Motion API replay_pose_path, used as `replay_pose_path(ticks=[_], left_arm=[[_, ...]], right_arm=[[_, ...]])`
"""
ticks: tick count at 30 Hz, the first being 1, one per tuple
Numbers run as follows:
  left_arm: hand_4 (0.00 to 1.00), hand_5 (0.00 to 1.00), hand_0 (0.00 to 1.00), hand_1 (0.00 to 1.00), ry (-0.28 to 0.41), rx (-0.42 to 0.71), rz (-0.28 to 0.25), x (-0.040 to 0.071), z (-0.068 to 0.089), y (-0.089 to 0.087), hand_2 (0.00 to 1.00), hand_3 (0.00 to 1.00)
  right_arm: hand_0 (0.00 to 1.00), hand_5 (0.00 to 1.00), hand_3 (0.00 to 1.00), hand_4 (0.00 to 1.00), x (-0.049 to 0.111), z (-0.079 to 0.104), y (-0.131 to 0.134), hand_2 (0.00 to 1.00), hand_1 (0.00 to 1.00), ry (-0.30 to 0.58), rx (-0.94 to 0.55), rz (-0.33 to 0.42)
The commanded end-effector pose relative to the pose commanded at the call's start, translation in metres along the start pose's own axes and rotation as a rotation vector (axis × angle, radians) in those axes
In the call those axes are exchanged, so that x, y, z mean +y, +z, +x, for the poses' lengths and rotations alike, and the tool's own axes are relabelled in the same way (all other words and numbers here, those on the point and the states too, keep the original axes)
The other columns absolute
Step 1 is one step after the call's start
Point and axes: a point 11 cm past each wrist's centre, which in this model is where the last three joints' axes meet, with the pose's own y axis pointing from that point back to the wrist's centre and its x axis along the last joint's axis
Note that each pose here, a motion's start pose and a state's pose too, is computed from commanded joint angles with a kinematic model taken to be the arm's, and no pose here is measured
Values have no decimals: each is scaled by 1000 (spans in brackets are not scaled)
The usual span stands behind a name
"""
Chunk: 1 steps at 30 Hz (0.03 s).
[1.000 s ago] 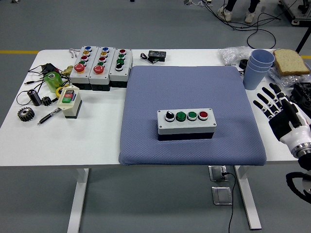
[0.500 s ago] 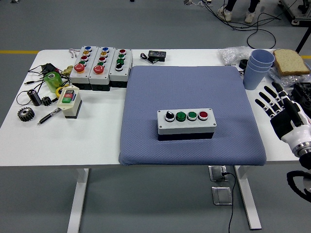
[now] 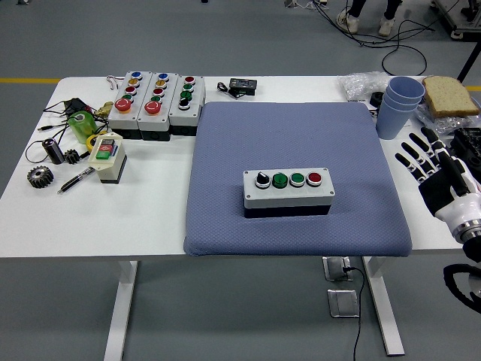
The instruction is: Pick up the button,place it on the desk,press the button,press the button
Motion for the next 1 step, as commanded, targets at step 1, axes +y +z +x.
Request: replay_pose_path(ticks=[1], left_arm=[[409, 749, 651, 721, 0, 0, -1, 0, 0, 0, 762, 665]], right_arm=[[702, 313, 648, 784, 0, 0, 0, 682, 648, 0, 0, 1]])
